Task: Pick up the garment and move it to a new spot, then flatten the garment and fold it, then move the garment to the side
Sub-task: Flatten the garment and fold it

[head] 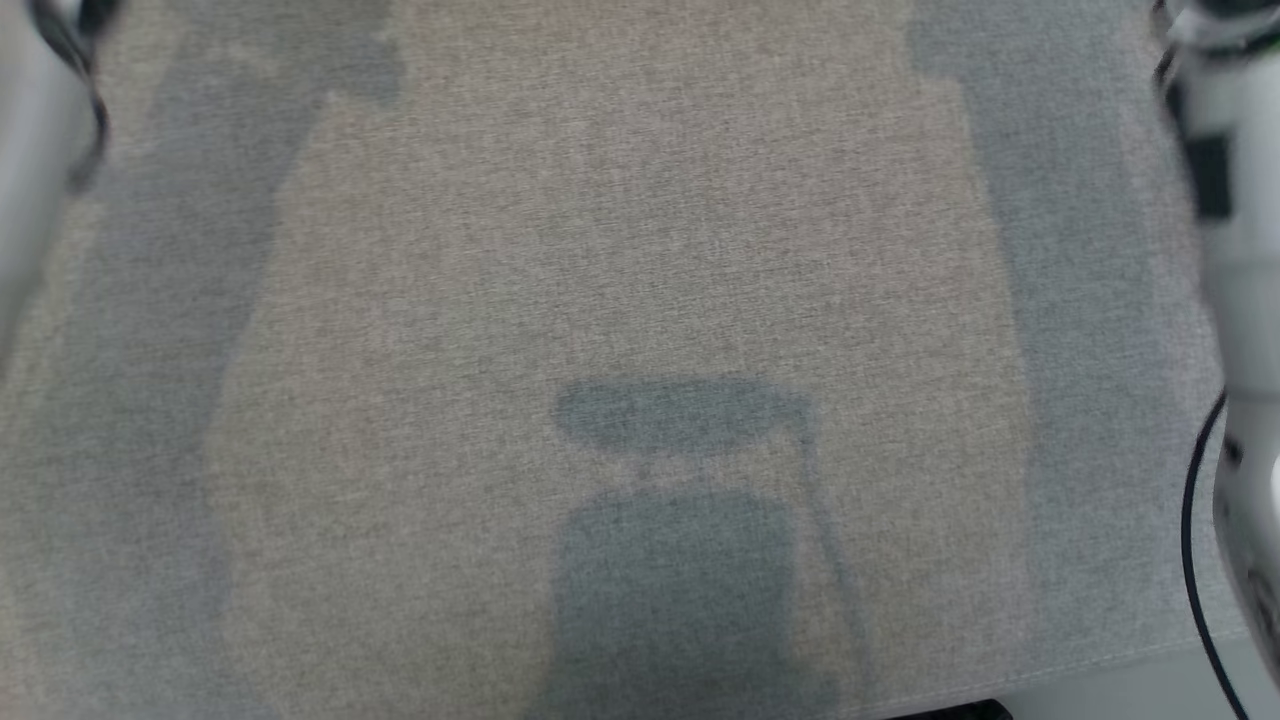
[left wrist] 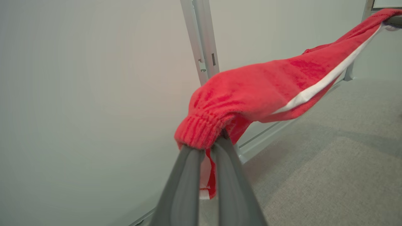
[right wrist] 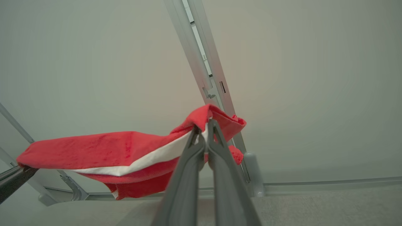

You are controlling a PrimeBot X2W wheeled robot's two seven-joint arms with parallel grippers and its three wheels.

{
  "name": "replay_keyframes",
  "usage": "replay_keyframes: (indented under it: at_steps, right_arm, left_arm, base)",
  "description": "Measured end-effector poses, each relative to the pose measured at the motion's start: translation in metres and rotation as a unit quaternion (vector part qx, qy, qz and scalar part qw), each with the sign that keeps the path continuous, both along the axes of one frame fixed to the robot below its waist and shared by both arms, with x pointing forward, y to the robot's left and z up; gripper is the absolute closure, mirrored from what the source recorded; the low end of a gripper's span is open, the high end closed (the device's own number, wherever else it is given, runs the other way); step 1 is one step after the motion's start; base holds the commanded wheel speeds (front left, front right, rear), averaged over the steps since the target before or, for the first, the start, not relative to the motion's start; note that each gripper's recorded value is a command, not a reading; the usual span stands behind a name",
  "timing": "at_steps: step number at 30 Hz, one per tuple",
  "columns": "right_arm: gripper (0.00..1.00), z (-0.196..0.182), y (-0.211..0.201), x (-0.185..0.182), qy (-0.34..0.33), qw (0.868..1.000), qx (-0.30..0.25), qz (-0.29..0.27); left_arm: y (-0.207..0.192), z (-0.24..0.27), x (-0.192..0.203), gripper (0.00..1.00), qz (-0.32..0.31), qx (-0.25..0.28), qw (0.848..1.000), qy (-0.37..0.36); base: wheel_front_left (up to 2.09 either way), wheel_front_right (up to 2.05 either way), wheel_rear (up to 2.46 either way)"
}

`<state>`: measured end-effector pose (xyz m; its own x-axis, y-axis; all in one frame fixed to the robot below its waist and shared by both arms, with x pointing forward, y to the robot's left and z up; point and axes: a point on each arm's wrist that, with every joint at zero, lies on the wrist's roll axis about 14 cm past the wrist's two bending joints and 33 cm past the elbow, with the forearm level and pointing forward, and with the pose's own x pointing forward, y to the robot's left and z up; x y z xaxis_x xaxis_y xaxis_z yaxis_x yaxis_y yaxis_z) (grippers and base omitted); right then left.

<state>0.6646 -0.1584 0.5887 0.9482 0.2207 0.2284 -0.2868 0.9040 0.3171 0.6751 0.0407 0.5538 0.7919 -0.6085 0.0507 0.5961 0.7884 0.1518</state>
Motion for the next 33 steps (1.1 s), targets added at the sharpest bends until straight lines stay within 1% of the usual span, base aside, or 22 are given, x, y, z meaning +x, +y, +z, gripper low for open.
replay_keyframes:
  at_steps: [2, 3, 5, 8, 12, 16, 18, 21, 25, 27, 28, 29, 30, 32, 33]
  right_arm:
    - [1.00, -0.045, -0.003, -0.014, 0.046, 0.999, -0.007, 0.003]
    - [1.00, -0.063, -0.003, -0.024, 0.064, 0.998, -0.002, 0.007]
    - [1.00, -0.084, -0.003, -0.040, 0.083, 0.996, 0.008, 0.015]
    - [1.00, -0.113, -0.006, -0.070, 0.114, 0.993, 0.022, 0.025]
    - [1.00, -0.130, -0.013, -0.111, 0.138, 0.989, 0.038, 0.031]
    - [1.00, -0.144, -0.016, -0.159, 0.171, 0.983, 0.048, 0.034]
    - [1.00, -0.151, -0.017, -0.186, 0.192, 0.980, 0.048, 0.035]
    - [1.00, -0.156, -0.021, -0.228, 0.218, 0.974, 0.059, 0.027]
    - [1.00, -0.162, -0.034, -0.284, 0.256, 0.964, 0.071, 0.005]
    - [1.00, -0.167, -0.043, -0.312, 0.275, 0.959, 0.064, -0.008]
    - [1.00, -0.167, -0.045, -0.325, 0.283, 0.957, 0.064, -0.012]
    - [1.00, -0.167, -0.045, -0.340, 0.290, 0.954, 0.070, -0.016]
    - [1.00, -0.164, -0.047, -0.361, 0.299, 0.951, 0.076, -0.021]
    - [1.00, -0.155, -0.052, -0.379, 0.295, 0.952, 0.080, -0.030]
    - [1.00, -0.150, -0.055, -0.384, 0.291, 0.953, 0.080, -0.032]
  left_arm:
    - [-0.001, -0.048, -0.013, 1.00, -0.007, -0.002, 0.999, 0.046]
    - [-0.004, -0.070, -0.023, 1.00, -0.016, 0.002, 0.998, 0.066]
    - [-0.009, -0.094, -0.042, 1.00, -0.034, -0.002, 0.995, 0.093]
    - [-0.012, -0.135, -0.085, 1.00, -0.073, 0.019, 0.987, 0.144]
    - [-0.012, -0.156, -0.137, 1.00, -0.126, 0.050, 0.973, 0.187]
    - [0.004, -0.168, -0.186, 1.00, -0.149, 0.080, 0.959, 0.228]
    - [0.008, -0.168, -0.212, 1.00, -0.149, 0.074, 0.955, 0.247]
    - [0.012, -0.164, -0.256, 1.00, -0.131, 0.053, 0.951, 0.274]
    - [0.023, -0.154, -0.307, 1.00, -0.076, 0.014, 0.948, 0.308]
    - [0.026, -0.152, -0.335, 1.00, -0.051, 0.005, 0.945, 0.323]
    - [0.027, -0.152, -0.349, 1.00, -0.039, 0.001, 0.942, 0.334]
    - [0.028, -0.151, -0.366, 1.00, -0.022, -0.009, 0.936, 0.352]
    - [0.027, -0.147, -0.390, 1.00, 0.005, -0.028, 0.928, 0.372]
    - [0.021, -0.137, -0.406, 1.00, 0.022, -0.054, 0.922, 0.382]
    - [0.015, -0.129, -0.410, 1.00, 0.026, -0.071, 0.922, 0.379]
  base:
    - [0.00, 0.00, 0.00]
    - [0.00, 0.00, 0.00]
    - [0.00, 0.00, 0.00]
    - [0.00, 0.00, 0.00]
    - [0.00, 0.00, 0.00]
    - [0.00, 0.00, 0.00]
    - [0.00, 0.00, 0.00]
    - [0.00, 0.00, 0.00]
    - [0.00, 0.00, 0.00]
    - [0.00, 0.00, 0.00]
    - [0.00, 0.00, 0.00]
    - [0.00, 0.00, 0.00]
    - [0.00, 0.00, 0.00]
    - [0.00, 0.00, 0.00]
    - [0.00, 0.00, 0.00]
